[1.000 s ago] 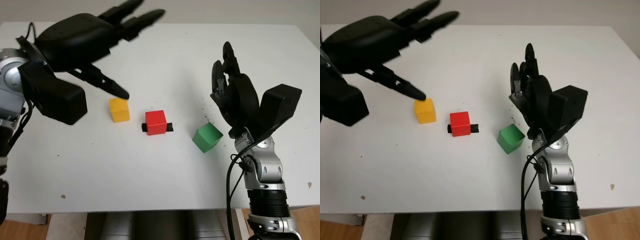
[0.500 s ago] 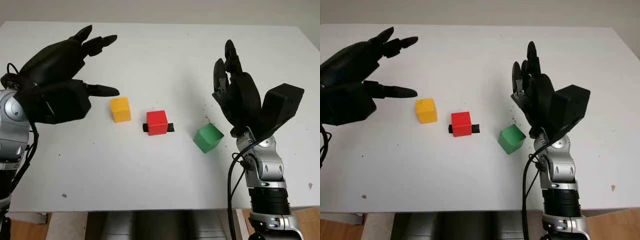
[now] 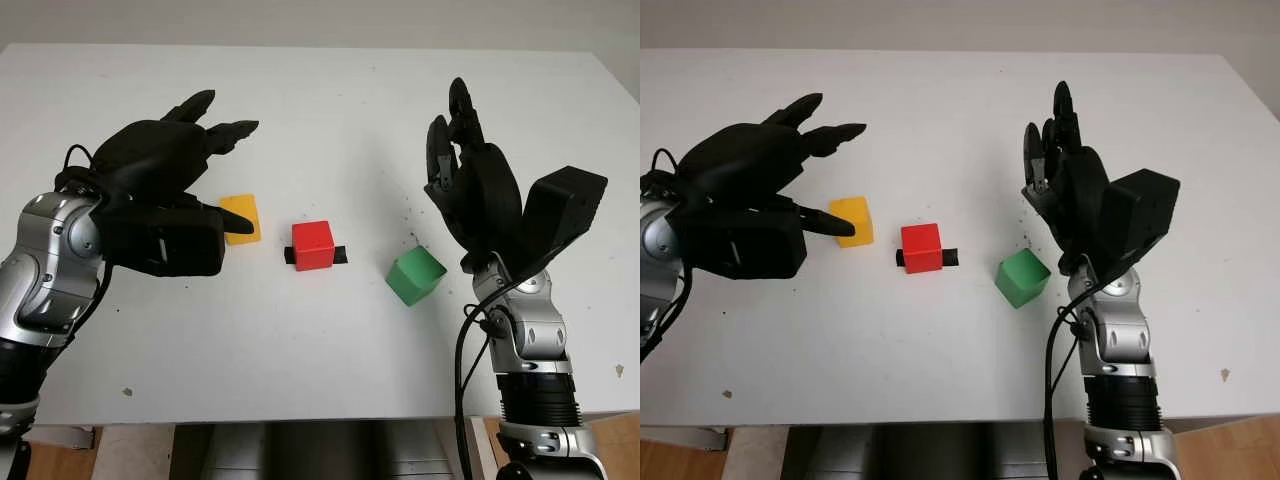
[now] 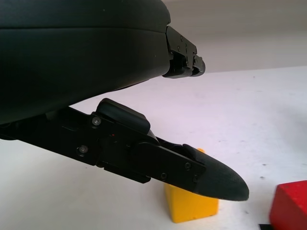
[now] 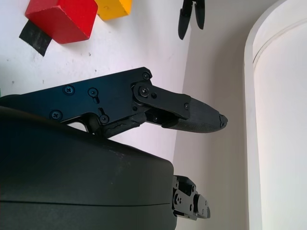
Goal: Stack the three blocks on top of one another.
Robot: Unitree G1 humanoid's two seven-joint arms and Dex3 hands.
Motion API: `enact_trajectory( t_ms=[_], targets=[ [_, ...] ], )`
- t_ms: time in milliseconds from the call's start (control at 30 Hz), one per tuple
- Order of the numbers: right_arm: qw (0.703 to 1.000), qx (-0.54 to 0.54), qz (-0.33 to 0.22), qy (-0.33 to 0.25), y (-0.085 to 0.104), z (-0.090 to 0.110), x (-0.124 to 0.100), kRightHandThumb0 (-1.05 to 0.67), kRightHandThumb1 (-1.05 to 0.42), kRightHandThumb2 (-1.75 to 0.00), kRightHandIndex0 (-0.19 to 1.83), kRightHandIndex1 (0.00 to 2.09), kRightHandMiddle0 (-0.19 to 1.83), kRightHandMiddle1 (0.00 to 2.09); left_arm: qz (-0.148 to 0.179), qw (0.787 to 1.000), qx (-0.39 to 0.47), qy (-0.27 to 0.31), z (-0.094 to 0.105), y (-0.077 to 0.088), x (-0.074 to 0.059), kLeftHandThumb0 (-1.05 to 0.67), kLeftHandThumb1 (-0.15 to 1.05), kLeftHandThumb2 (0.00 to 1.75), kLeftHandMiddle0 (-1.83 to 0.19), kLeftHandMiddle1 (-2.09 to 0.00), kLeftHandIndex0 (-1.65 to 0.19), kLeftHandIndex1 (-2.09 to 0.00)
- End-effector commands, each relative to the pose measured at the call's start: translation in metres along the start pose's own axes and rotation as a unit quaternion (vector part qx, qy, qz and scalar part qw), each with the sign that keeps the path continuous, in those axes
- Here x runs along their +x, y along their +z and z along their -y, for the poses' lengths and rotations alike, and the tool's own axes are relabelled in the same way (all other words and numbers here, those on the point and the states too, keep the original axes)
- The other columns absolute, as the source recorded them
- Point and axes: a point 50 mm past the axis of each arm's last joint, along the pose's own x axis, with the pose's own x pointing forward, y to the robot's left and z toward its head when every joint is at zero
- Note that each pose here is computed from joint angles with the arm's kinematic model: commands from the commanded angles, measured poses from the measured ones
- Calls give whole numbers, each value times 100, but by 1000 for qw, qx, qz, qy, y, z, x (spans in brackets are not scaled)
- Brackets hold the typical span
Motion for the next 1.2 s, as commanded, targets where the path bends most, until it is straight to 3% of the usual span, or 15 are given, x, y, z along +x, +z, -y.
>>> enact_trajectory(
  t_ms=[0,400,1033,1133,1167],
  targets=[
    [1000,-2,11,0,4,1,1,-60,-105,-65,-19,0,-19,0,0,1000,14,1,5,1,1,-93,104,7,12,-6,-18,-8],
    [1000,-4,9,2,3,3,-1,-59,-105,-66,-19,0,-19,0,-47,994,94,3,25,5,6,-87,102,5,10,-5,-19,-7],
    [1000,-6,7,5,4,4,-2,-59,-105,-66,-19,0,-19,0,-46,995,83,-11,50,4,12,-84,104,6,3,-6,-35,-14],
    [1000,-9,6,5,5,4,-2,-58,-105,-68,-19,0,-19,0,-49,995,86,-2,51,3,13,-84,105,6,-4,-7,-44,-25],
    [1000,-8,7,4,5,3,-2,-59,-105,-67,-19,0,-19,0,-50,995,83,-2,51,3,13,-84,105,6,-5,-6,-36,-46]
  ],
)
